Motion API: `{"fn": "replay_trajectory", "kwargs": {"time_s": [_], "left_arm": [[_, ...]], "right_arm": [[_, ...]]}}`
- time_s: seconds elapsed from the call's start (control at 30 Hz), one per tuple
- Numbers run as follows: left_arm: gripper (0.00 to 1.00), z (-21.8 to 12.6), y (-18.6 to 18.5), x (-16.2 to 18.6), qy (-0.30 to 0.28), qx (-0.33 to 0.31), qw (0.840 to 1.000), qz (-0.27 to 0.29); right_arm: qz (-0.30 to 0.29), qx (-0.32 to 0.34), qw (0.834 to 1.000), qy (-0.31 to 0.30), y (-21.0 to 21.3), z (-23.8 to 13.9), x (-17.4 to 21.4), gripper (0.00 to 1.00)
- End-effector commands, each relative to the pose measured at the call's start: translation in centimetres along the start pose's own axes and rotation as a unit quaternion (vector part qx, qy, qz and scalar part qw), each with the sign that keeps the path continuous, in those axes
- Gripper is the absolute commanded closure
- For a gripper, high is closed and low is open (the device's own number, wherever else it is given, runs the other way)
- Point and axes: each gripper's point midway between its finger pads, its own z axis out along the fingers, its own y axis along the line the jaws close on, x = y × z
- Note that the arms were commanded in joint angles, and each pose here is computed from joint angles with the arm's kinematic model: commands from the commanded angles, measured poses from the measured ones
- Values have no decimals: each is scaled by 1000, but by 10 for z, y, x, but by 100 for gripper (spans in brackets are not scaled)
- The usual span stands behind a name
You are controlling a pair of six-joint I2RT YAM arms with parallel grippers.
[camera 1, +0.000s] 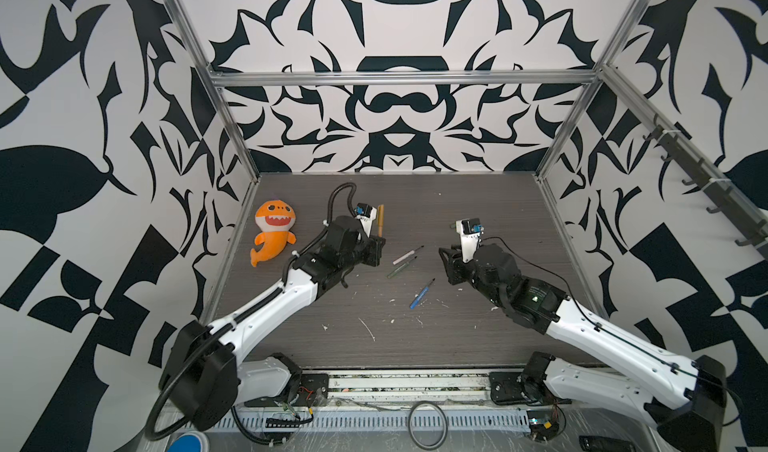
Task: Insert the pens into the pen caps
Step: 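Lay the capped tan pen down with the left gripper while the right withdraws, then move the right gripper over the green pen and lower toward it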
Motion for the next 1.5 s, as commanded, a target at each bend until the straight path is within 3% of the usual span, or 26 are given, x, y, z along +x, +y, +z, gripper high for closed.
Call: {"fn": "replay_trajectory", "kwargs": {"time_s": [0.0,0.37,0.5,0.8,1.13,1.33,1.47], "left_arm": [[86,29,34,19,75,-55,995,-41],[88,135,68,53,265,-90,960,-23],[87,152,77,68,309,-92,946,-17],[80,157,90,82,347,-93,933,-20],[73,149,82,63,336,-83,938,-16],[64,119,57,13,281,-57,958,-3],[59,81,32,-28,216,-33,976,6]], "right_arm": [[7,51,999,-18,-21,-5,-4,61],[24,134,991,8,-61,-2,22,56],[37,128,991,19,-64,1,30,56],[52,107,992,35,-62,7,33,56],[56,94,993,39,-57,5,28,56],[42,93,994,44,-53,0,16,57],[35,107,992,53,-57,-6,12,58]]}}
